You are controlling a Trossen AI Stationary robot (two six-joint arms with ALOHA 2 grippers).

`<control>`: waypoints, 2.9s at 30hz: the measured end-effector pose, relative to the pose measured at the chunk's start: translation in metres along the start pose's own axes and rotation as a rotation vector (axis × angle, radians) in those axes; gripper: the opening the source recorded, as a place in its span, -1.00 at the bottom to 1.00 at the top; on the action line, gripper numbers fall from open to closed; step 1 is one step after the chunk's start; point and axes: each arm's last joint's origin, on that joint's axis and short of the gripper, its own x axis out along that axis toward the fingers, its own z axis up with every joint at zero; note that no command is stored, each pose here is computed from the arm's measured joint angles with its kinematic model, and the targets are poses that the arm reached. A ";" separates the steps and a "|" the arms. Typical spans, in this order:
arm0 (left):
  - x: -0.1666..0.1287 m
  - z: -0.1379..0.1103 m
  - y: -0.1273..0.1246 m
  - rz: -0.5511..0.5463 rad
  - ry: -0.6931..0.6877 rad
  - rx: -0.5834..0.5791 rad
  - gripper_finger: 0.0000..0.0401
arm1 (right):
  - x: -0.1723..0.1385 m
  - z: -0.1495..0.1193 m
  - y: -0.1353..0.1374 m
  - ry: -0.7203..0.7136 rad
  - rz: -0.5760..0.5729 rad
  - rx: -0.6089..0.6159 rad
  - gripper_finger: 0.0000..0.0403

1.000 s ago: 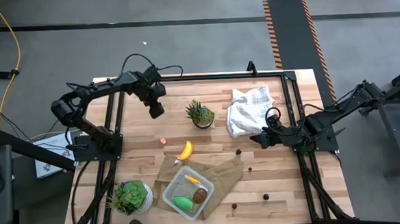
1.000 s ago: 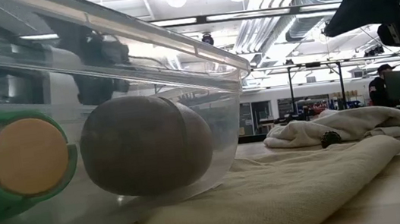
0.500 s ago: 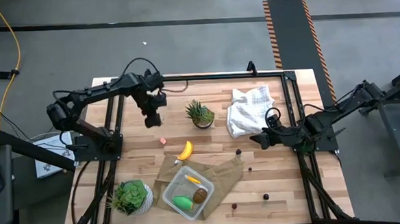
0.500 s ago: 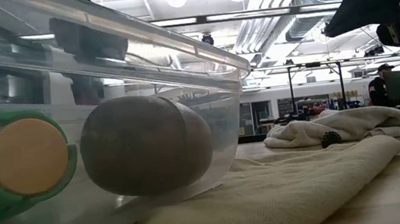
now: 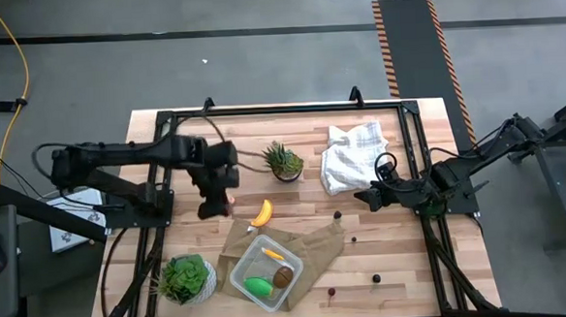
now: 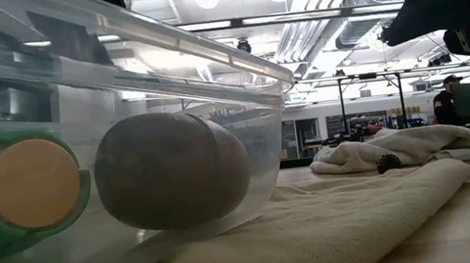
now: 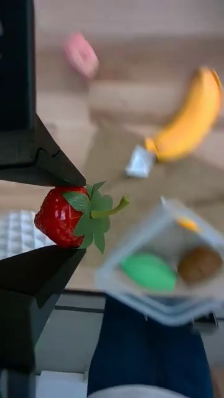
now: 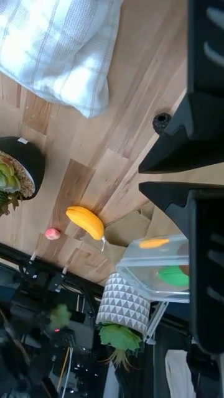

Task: Pick and placing Produce into tupperware
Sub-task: Put the strawberry into the container, then put the peach into the container

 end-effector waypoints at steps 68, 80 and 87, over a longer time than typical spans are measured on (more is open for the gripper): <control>0.176 0.024 -0.103 0.235 -0.108 -0.051 -0.08 | 0.014 -0.014 0.002 0.193 0.002 -0.181 -0.90; 0.168 0.032 -0.112 0.217 -0.114 -0.072 0.06 | 0.014 -0.013 0.002 0.193 0.006 -0.199 -0.90; 0.140 0.051 -0.127 0.254 -0.103 -0.077 -0.07 | 0.014 -0.013 0.002 0.193 0.007 -0.214 -0.90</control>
